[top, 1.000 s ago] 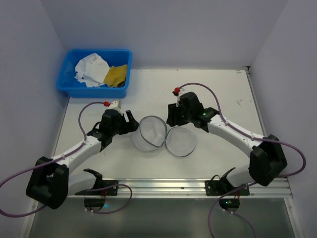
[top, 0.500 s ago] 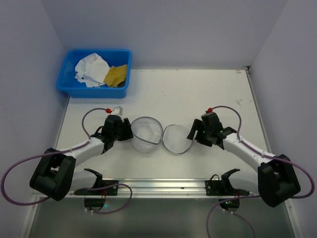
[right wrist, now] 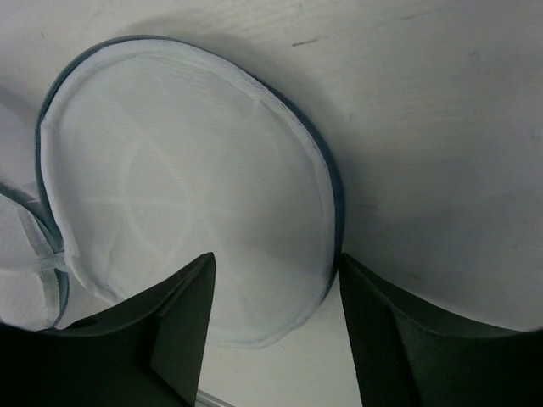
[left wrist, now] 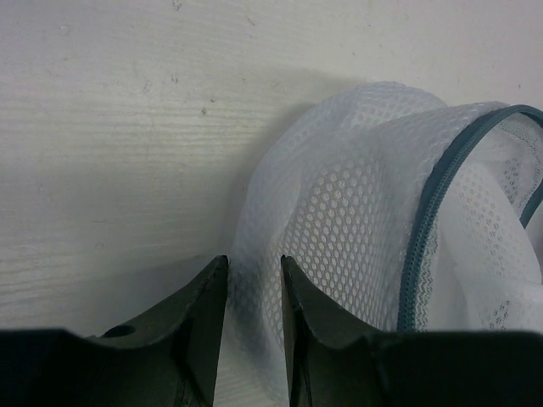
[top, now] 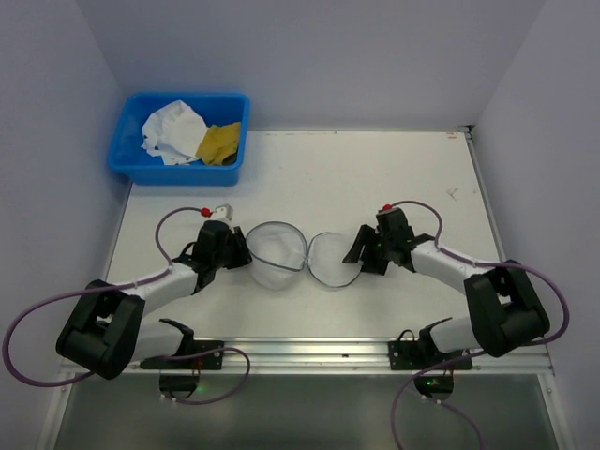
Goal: Unzip the laundry bag and remove the bra
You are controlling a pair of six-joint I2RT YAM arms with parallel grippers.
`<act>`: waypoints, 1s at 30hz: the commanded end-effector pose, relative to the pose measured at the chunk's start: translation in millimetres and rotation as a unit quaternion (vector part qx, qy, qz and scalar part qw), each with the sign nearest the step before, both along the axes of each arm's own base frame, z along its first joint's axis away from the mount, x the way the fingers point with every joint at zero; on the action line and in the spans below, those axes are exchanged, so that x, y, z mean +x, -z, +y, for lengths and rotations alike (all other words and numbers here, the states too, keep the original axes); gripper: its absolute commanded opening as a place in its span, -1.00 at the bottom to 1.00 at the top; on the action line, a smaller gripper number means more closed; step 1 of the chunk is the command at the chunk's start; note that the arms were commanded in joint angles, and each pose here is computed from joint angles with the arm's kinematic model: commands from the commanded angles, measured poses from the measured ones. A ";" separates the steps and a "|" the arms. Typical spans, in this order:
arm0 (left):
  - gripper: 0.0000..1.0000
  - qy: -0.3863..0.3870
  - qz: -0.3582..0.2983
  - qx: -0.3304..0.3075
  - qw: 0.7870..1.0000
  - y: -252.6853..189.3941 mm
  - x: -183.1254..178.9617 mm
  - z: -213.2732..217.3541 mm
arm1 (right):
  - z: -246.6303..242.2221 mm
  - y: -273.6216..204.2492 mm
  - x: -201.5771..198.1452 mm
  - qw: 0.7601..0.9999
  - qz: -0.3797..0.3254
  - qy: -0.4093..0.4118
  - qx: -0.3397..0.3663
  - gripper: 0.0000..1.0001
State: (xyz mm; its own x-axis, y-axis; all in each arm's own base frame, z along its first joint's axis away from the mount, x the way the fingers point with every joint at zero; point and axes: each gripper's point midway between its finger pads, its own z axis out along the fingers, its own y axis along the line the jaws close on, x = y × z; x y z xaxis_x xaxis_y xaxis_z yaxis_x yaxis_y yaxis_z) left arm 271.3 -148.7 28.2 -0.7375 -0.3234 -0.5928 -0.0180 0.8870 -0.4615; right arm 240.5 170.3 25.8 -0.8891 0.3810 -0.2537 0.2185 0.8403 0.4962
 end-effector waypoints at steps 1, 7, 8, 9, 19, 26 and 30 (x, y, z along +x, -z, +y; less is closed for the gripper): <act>-0.31 0.006 -0.024 -0.010 1.000 -9.5 5.2 -6.0 | 15.5 0.5 6.2 0.999 0.010 -0.007 0.036 0.19; -0.35 0.012 -0.030 -0.009 0.999 -11.9 6.2 -7.6 | 7.1 -5.3 9.8 1.000 -0.005 0.009 0.017 -0.66; -0.40 0.014 -0.033 -0.007 0.999 -13.2 7.3 -7.9 | 4.3 -10.8 13.4 1.000 -0.015 0.010 0.008 -0.76; -0.44 0.018 -0.039 -0.005 0.999 -16.3 9.9 -9.1 | -3.9 -16.5 12.6 1.000 -0.024 0.007 -0.014 -0.85; -0.81 0.058 -0.071 -0.027 0.995 -45.3 27.9 -55.4 | -38.8 -114.2 37.1 0.978 -0.159 -0.011 -0.132 -1.00; -0.98 0.090 -0.067 -0.053 0.992 -54.2 32.0 -112.4 | 2.8 -153.2 34.6 0.963 -0.198 -0.099 -0.152 -1.00; -1.00 0.092 -0.070 -0.065 0.991 -59.8 34.1 -143.8 | 36.7 -151.9 34.1 0.960 -0.197 -0.147 -0.138 -1.00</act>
State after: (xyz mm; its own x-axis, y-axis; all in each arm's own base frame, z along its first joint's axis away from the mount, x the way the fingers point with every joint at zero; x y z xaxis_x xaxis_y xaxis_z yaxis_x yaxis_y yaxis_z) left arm 290.0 -264.8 59.9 -0.7514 -0.2002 -0.6288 0.1957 0.8424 -0.5021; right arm 274.5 193.0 178.1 -0.7550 0.0741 -0.6515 -0.1483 0.9485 0.2799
